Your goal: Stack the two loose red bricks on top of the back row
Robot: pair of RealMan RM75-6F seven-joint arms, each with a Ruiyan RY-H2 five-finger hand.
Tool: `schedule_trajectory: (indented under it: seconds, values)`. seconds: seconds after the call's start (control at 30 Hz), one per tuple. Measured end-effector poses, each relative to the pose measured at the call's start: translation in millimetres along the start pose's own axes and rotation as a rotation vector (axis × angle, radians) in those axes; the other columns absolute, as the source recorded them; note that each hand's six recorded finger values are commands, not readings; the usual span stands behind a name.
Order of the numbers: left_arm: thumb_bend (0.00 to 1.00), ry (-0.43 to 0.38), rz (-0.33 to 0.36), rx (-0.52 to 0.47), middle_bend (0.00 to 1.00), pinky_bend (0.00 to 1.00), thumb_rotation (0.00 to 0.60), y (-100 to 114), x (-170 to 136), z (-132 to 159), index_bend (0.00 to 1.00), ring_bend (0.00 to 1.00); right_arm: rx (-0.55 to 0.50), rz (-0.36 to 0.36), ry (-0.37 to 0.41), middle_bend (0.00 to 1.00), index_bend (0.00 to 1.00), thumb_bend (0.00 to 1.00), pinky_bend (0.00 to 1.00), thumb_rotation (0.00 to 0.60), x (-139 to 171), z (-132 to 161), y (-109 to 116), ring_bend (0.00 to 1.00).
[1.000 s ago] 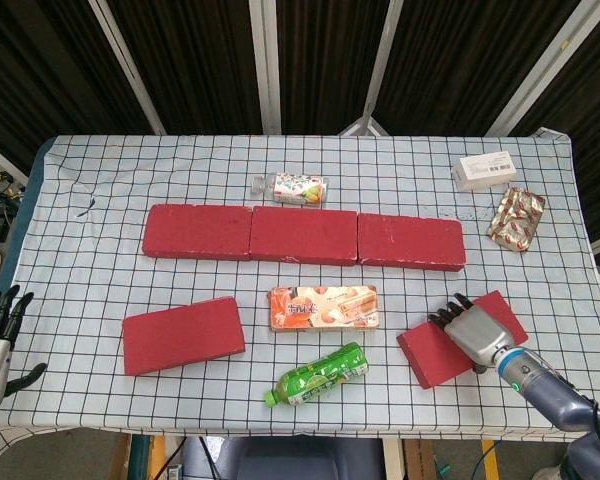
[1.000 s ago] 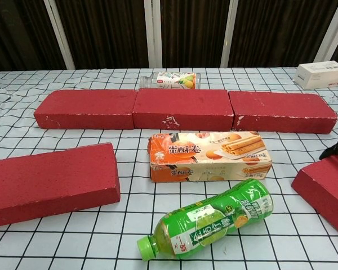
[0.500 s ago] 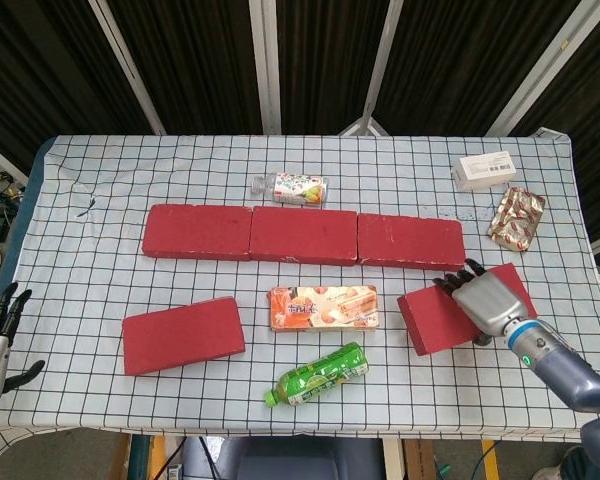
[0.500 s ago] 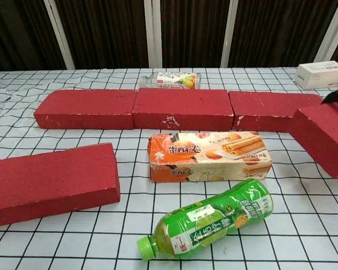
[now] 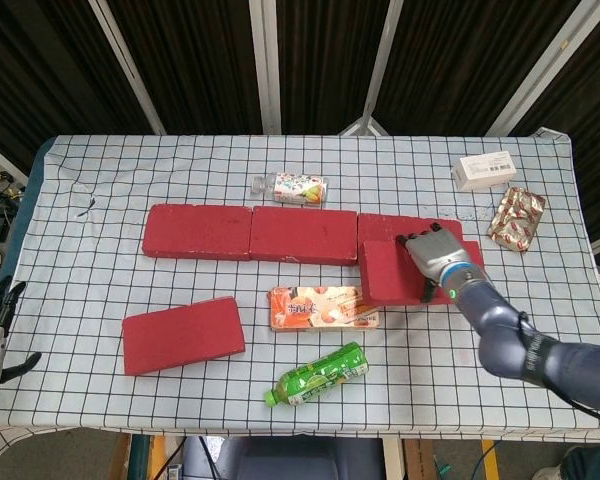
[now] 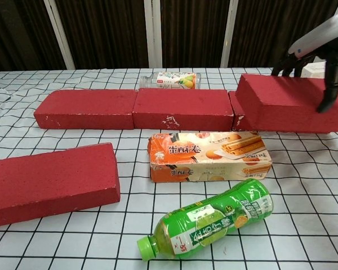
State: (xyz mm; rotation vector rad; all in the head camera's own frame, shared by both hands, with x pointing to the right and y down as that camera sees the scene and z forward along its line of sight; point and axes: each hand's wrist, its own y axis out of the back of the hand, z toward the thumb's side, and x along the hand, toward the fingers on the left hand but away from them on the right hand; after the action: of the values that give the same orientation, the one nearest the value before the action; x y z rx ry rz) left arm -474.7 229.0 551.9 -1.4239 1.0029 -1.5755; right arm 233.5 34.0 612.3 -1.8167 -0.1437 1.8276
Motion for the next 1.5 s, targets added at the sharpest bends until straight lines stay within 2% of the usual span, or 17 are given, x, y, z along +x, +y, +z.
schedule_trajectory:
  seconds: [0.2, 0.37, 0.53, 0.7, 1.0, 1.5]
  values:
    - [0.0, 0.03, 0.0, 0.009, 0.0, 0.18, 0.6, -2.6, 7.6, -5.3, 0.0, 0.0, -0.029, 0.055, -0.122, 0.29, 0.41, 0.21, 0.0, 0.6, -33.7, 41.9, 14.4, 0.18]
    - [0.0, 0.047, 0.002, 0.011, 0.0, 0.18, 0.6, -2.6, 9.5, -9.5, 0.0, 0.0, 0.051, 0.012, -0.202, 0.29, 0.41, 0.21, 0.0, 0.6, -61.1, 72.2, 36.9, 0.18]
    - [0.0, 0.065, -0.001, 0.013, 0.0, 0.18, 0.6, -3.2, 11.1, -13.6, 0.0, 0.0, 0.091, -0.02, -0.249, 0.29, 0.41, 0.21, 0.0, 0.6, -65.1, 74.3, 55.4, 0.18]
    - [0.0, 0.076, -0.003, 0.011, 0.0, 0.18, 0.6, -3.6, 13.6, -15.2, 0.0, 0.0, 0.096, -0.034, -0.262, 0.29, 0.4, 0.22, 0.0, 0.6, -63.9, 77.3, 69.7, 0.18]
    - [0.0, 0.092, 0.014, 0.016, 0.0, 0.18, 0.6, -1.1, 12.8, -17.2, 0.0, 0.0, 0.04, -0.052, -0.252, 0.29, 0.41, 0.22, 0.0, 0.6, -71.6, 81.8, 92.8, 0.18]
    - [0.0, 0.103, 0.019, 0.026, 0.0, 0.18, 0.6, -0.5, 10.2, -16.9, 0.0, 0.0, 0.013, 0.016, -0.225, 0.29, 0.41, 0.22, 0.0, 0.6, -92.0, 82.5, 72.8, 0.18]
